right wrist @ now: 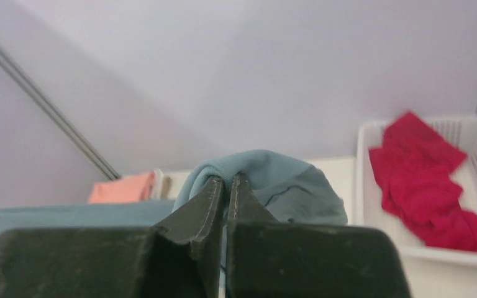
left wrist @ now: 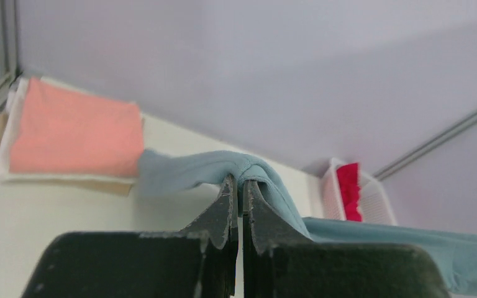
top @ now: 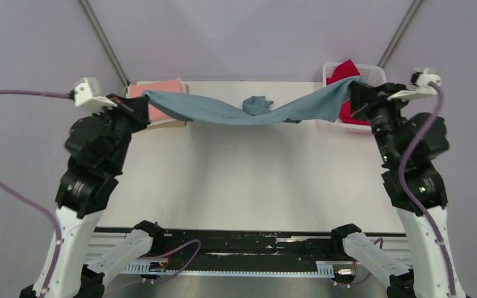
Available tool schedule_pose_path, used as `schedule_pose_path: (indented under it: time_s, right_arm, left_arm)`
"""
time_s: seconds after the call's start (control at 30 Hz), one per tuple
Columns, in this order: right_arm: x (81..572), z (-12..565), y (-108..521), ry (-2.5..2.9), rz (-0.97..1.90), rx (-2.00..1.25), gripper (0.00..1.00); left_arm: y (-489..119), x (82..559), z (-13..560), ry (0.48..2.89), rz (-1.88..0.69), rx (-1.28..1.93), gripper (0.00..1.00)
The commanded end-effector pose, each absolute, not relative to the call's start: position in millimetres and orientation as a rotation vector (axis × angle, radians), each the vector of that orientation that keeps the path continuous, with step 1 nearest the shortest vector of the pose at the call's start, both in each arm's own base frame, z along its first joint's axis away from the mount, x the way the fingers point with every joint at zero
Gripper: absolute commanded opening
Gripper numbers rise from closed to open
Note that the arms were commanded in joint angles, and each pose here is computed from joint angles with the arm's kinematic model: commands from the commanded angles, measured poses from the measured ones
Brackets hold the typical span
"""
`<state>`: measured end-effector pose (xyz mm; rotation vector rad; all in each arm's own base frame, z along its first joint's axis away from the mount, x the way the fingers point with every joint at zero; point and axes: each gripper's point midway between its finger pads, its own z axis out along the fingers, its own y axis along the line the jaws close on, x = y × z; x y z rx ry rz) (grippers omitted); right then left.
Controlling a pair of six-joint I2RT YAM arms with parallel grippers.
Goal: Fold and stack the t-shirts
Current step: Flatten out the tshirt
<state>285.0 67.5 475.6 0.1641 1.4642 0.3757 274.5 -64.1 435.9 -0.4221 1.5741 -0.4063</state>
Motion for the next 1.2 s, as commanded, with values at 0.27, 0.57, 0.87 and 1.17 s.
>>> schedule_pose_path:
  time_s: [0.27,0.57,0.87,1.17]
  right_arm:
    - [107,665,61,0.930,0.528,-0.128,0.00]
    - [105,706,39,0.849,0.416,-0.065,0.00]
    - [269,616,26,1.128,0.132,0.145,0.00]
    - [435,413,51,1.502,-0.021,0.201,0.00]
  left_arm:
    - [-60,115,613,1.143,-0.694,-0.027,0.00]
    - [-60,97,645,1.088,-0.696,0.039,0.00]
    - [-39,253,540,1.392,-0.253,-0.263,0.00]
    - [-47,415,312,1.854,0.013,-0.366,0.00]
